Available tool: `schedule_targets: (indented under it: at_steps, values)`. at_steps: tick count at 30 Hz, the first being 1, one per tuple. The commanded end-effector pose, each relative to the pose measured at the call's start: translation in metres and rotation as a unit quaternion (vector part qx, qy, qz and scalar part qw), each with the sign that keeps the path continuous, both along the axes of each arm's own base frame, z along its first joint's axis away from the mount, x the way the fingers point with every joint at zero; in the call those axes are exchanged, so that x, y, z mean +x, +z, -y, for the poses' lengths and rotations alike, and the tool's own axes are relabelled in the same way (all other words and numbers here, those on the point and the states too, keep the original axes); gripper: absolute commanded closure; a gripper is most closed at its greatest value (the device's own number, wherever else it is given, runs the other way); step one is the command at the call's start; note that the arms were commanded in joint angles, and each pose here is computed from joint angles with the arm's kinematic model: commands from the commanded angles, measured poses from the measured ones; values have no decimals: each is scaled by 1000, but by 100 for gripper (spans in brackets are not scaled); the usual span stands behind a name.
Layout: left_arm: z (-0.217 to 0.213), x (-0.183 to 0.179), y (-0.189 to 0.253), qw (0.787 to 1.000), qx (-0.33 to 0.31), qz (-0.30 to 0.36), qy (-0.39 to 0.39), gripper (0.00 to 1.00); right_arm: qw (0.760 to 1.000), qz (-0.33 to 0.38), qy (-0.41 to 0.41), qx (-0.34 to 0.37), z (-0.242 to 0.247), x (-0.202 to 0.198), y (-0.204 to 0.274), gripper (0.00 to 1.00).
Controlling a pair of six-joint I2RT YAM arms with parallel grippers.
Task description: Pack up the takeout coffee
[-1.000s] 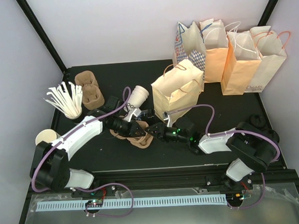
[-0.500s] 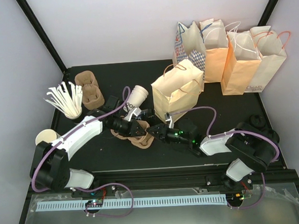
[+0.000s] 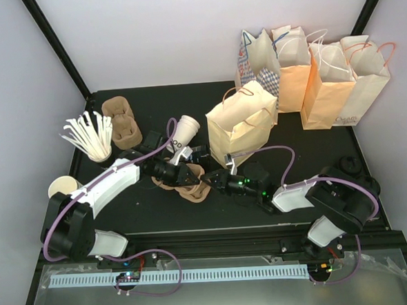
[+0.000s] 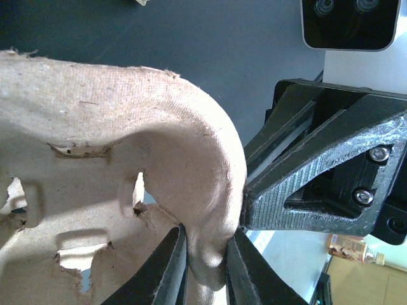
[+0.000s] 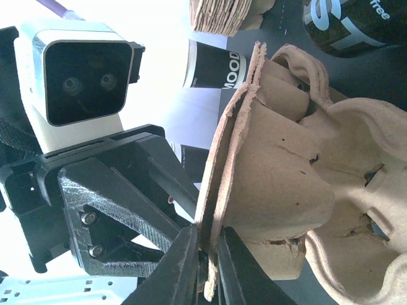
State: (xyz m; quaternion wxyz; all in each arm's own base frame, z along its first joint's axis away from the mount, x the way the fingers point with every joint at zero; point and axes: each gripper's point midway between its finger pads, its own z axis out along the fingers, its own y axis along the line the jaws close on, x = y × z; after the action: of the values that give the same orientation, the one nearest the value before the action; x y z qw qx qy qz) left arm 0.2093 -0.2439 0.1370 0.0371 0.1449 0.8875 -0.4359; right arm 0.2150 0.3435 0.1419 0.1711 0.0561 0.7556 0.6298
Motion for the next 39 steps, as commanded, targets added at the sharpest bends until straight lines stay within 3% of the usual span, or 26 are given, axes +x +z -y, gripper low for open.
schedule_targets:
  at_steps: [1,7,10,19,28,39]
  values:
    - [5,-4,8,1000,-20,5,-10,82,1000,20,-3,21,-5,4,13,89]
    - [5,-2,8,1000,-19,4,-5,82,999,21,-9,32,0,2,15,87]
    - [6,-2,8,1000,-23,0,-4,82,999,23,-7,31,0,2,14,96]
    - [5,4,17,999,-32,13,6,83,1000,9,-11,16,4,0,2,99]
    - [1,7,28,999,-16,33,6,80,998,-25,1,-59,4,-3,-30,99]
    - [-1,14,47,998,-2,60,9,79,994,-44,11,-97,4,-6,-48,99]
